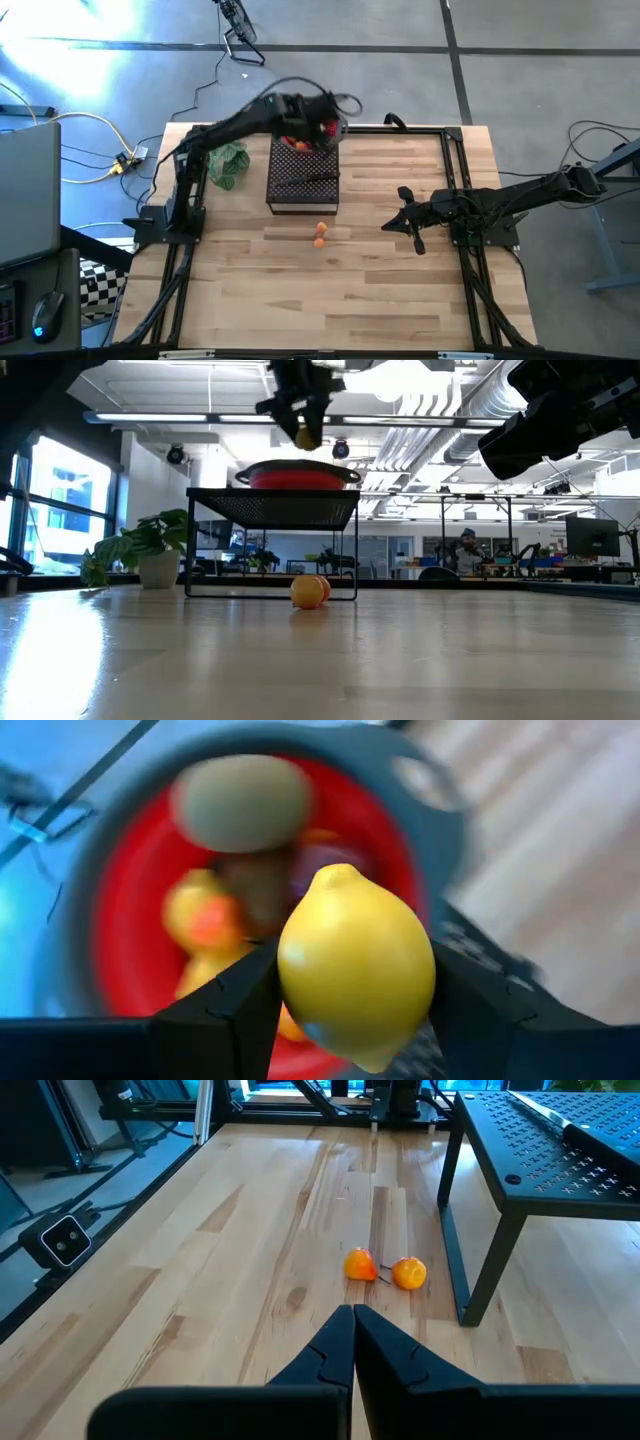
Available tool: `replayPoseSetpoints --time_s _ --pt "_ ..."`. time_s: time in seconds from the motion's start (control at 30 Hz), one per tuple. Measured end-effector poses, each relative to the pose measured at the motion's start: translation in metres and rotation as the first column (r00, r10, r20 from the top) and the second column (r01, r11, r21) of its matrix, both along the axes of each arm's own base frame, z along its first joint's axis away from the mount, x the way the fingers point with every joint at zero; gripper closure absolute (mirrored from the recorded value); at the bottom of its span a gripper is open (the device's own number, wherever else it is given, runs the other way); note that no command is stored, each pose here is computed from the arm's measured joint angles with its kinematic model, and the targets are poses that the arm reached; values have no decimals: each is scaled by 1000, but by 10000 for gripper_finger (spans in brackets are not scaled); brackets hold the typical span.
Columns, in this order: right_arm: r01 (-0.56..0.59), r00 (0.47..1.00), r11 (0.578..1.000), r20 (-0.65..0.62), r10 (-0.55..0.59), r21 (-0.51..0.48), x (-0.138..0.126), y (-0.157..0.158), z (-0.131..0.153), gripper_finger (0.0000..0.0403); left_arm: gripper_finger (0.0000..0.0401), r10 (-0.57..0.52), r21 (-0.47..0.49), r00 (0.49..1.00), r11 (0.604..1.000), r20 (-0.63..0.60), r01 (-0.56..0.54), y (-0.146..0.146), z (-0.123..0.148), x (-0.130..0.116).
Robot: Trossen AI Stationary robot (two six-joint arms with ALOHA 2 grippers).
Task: Pick & Place Fruit
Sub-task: Put the lemon into the red strainer bowl
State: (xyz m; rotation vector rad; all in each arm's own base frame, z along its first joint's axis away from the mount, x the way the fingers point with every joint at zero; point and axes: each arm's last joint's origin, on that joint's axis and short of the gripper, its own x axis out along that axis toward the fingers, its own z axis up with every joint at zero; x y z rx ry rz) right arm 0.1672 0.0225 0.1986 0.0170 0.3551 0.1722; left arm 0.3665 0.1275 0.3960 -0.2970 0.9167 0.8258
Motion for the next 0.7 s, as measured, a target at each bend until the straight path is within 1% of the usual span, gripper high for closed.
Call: replayPoseSetpoints --time_s 0.1,0.2,0.33,0.43,0.7 --pt "0 1000 1000 0 0 0 0 0 0 401 199 96 -13 995 995 14 -96 27 0 -10" --pt "0 1000 1000 0 0 0 0 0 0 401 199 187 -44 982 982 40 -185 50 0 -21" --pt "-1 1000 1000 1 1 -4 0 0 0 401 196 282 -77 957 958 67 -277 71 -1 -32" --pt "-1 1000 1000 1 1 -5 0 0 0 401 190 334 -93 939 941 83 -327 78 -1 -37" --pt "-2 1000 1000 1 2 -7 0 0 0 401 193 353 -103 931 933 95 -344 79 0 -38"
